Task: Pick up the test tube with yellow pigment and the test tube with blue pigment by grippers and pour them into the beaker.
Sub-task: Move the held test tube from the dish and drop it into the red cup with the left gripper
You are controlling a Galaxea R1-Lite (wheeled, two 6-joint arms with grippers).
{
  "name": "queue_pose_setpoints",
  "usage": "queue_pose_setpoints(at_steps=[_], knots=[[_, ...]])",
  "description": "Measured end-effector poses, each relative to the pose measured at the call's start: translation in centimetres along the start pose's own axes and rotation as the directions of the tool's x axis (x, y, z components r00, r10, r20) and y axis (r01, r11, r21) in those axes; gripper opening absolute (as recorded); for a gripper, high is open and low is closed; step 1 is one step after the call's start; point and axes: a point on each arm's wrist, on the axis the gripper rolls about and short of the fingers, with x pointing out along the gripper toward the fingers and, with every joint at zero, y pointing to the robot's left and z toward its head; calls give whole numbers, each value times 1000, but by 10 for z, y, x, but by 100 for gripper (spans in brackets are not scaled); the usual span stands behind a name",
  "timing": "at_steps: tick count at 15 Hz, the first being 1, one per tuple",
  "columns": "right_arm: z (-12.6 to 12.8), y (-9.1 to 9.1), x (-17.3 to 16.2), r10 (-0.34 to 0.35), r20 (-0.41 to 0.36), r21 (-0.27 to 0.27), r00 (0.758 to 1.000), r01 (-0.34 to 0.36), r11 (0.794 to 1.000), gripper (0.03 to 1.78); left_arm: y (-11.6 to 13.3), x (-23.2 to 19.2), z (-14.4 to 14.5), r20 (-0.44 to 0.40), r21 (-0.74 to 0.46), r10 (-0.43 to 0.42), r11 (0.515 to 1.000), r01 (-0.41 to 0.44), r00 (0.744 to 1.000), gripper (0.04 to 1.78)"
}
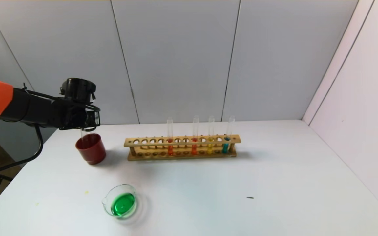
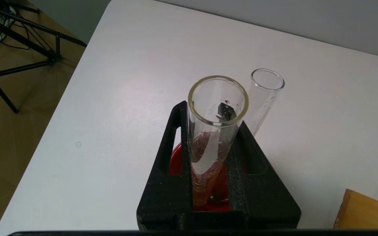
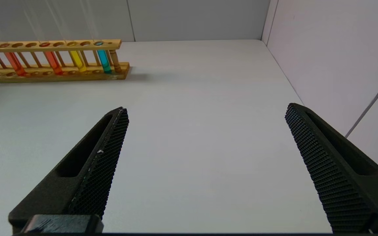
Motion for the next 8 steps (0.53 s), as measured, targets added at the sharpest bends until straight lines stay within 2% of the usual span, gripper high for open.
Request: queue_pose_setpoints(at_steps=[5, 8], knots=[[0, 0, 0, 0, 0, 0, 1000, 0, 1000, 174, 1, 1, -8, -16, 8, -1, 1000, 1, 1000, 33], [0, 0, 0, 0, 0, 0, 1000, 0, 1000, 174, 2, 0, -10, -24, 9, -18, 1000, 19, 1000, 44]])
